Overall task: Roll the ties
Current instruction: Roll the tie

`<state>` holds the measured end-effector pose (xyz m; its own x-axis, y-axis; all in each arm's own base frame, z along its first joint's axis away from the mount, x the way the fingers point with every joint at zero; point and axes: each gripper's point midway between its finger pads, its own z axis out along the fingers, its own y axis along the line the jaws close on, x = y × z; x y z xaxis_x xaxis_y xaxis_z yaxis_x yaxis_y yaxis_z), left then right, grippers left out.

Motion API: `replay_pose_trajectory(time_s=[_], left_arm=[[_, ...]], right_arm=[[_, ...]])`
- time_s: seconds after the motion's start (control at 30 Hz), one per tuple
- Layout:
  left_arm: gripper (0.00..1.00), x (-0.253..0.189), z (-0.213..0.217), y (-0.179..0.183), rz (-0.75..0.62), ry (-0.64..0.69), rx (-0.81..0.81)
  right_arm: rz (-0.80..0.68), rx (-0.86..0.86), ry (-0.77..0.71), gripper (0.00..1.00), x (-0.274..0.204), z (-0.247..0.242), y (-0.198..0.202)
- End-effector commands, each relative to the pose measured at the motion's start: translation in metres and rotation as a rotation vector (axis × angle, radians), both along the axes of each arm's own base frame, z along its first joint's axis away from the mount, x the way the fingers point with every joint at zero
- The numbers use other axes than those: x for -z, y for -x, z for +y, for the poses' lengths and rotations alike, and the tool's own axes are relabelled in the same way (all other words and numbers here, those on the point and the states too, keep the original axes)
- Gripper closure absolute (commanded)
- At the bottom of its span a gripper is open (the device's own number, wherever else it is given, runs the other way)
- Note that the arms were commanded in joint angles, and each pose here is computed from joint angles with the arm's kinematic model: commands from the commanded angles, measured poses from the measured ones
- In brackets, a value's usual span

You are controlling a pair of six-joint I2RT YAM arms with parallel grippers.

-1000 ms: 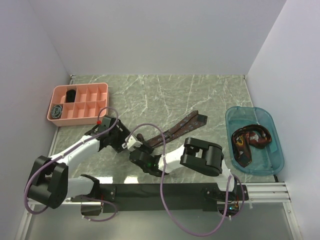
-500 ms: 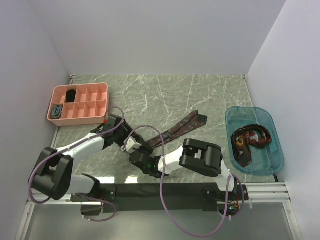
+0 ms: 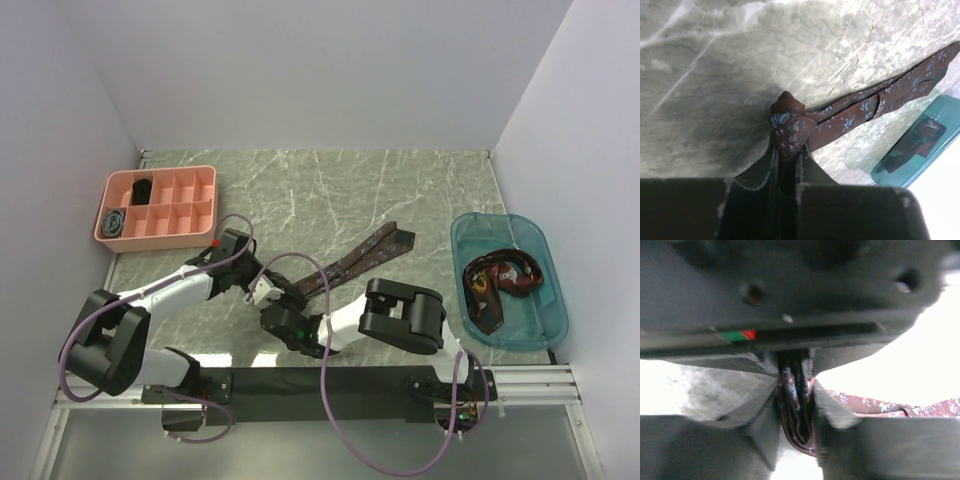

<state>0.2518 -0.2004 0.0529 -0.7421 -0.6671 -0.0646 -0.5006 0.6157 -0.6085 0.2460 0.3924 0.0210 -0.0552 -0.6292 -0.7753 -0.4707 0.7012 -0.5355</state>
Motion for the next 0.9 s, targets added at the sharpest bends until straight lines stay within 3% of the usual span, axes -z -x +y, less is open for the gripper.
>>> replay_pose_trajectory(time_s=[0.0,0.07,0.17,0.3,0.43,0.53,0.57,0.6,0.87], left_arm=[[0.99,-0.002,0.002,-0.006,-0.016,-0.028,-0.01],[0.99,0.002,0.004,-0.005,-0.015,-0.037,-0.012],[0.99,0.006,0.006,-0.003,-0.022,-0.047,-0.009],[0.99,0.012,0.009,-0.002,-0.042,-0.061,-0.001],[0.99,0.015,0.011,0.001,-0.074,-0.055,0.005],[0.99,0.017,0.014,0.003,-0.099,-0.061,0.013],[0.99,0.017,0.015,0.003,-0.107,-0.067,0.019],[0.99,0.015,0.016,0.004,-0.119,-0.066,0.021],[0.99,0.007,0.018,0.001,-0.204,-0.059,0.035]], right_arm=[[0.067,-0.034,0.117,0.58,0.029,-0.026,0.018],[0.067,-0.041,0.057,0.43,0.013,-0.027,0.021],[0.093,-0.033,-0.019,0.37,-0.003,-0.032,0.025],[0.132,-0.007,-0.107,0.33,-0.022,-0.045,0.034],[0.204,0.084,-0.316,0.32,-0.047,-0.067,0.033],[0.341,0.191,-0.458,0.38,-0.048,-0.085,0.018],[0.406,0.198,-0.49,0.51,-0.045,-0.086,0.016],[0.44,0.23,-0.52,0.56,-0.043,-0.091,0.012],[0.743,0.449,-0.792,0.62,-0.016,-0.118,-0.014]])
